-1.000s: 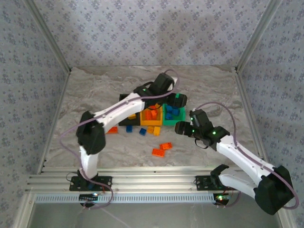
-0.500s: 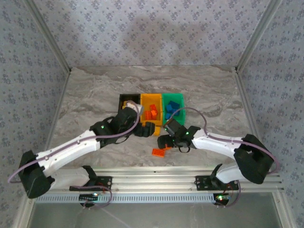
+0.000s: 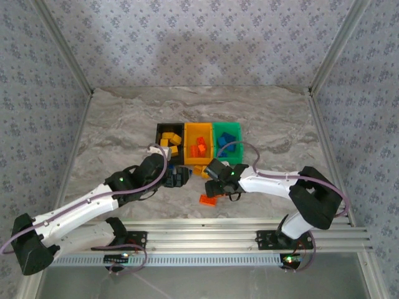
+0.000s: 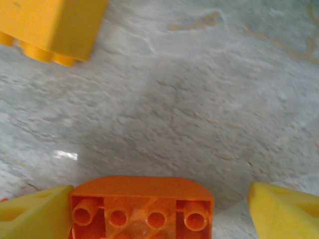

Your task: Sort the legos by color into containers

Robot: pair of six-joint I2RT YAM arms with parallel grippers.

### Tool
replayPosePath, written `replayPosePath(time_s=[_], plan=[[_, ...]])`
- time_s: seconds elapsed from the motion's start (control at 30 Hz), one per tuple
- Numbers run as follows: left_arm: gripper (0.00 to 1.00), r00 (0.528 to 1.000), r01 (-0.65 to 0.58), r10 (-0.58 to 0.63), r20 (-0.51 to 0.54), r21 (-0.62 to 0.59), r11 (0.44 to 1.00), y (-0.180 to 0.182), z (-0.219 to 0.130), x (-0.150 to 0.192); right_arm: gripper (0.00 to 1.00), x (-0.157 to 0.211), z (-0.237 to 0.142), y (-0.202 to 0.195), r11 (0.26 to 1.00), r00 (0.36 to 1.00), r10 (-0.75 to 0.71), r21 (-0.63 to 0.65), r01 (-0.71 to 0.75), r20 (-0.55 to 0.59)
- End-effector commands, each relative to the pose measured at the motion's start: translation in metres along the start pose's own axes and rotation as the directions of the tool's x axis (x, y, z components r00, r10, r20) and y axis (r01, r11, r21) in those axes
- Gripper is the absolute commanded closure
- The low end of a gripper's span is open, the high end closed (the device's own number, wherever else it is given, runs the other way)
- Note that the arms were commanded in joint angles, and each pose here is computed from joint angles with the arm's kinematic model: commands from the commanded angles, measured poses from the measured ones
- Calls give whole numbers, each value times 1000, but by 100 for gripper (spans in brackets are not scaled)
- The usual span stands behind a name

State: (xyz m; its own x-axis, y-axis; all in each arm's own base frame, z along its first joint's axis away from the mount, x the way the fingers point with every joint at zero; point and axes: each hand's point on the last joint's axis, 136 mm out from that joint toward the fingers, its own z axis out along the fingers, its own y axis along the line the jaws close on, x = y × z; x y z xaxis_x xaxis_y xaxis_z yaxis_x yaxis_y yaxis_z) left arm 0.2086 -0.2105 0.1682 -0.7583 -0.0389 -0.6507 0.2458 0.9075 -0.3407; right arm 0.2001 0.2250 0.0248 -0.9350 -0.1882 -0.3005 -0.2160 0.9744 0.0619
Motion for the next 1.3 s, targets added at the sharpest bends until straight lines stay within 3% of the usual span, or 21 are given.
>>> replayPosePath(time_s=[0.0,0.1,0.27,0.43,0.67,0.9,1.07,1.27], plan=[[1,1000,6,-6,12,-20,1000,5,-2,-1,14,12,-6,-35,990,998,52,135,-48,-31],[0,1000,4,-4,15,-27,1000,7,-3,-2,14,12,-14,-48,987,996,91,132,-89,-3],[1,1000,6,-6,16,-27,1000,8,-2,-1,2,0,-22,-32,994,995,98,42,-99,33],[1,1000,5,-5,11,-37,999,11,-2,1,2,8,-9,-23,995,996,93,25,-93,-15],[0,1000,20,-20,11,-58,998,20,-1,4,18,23,1,-30,991,991,115,69,-111,-67],[1,999,33,-32,18,-77,996,27,-4,4,37,15,-7,-26,993,993,109,41,-108,-40],[1,999,42,-39,30,-91,995,33,-9,4,42,-8,-37,-14,996,996,82,-26,-81,39],[0,998,49,-44,42,-126,991,43,-17,4,42,-64,-77,18,993,988,-3,-114,21,155]])
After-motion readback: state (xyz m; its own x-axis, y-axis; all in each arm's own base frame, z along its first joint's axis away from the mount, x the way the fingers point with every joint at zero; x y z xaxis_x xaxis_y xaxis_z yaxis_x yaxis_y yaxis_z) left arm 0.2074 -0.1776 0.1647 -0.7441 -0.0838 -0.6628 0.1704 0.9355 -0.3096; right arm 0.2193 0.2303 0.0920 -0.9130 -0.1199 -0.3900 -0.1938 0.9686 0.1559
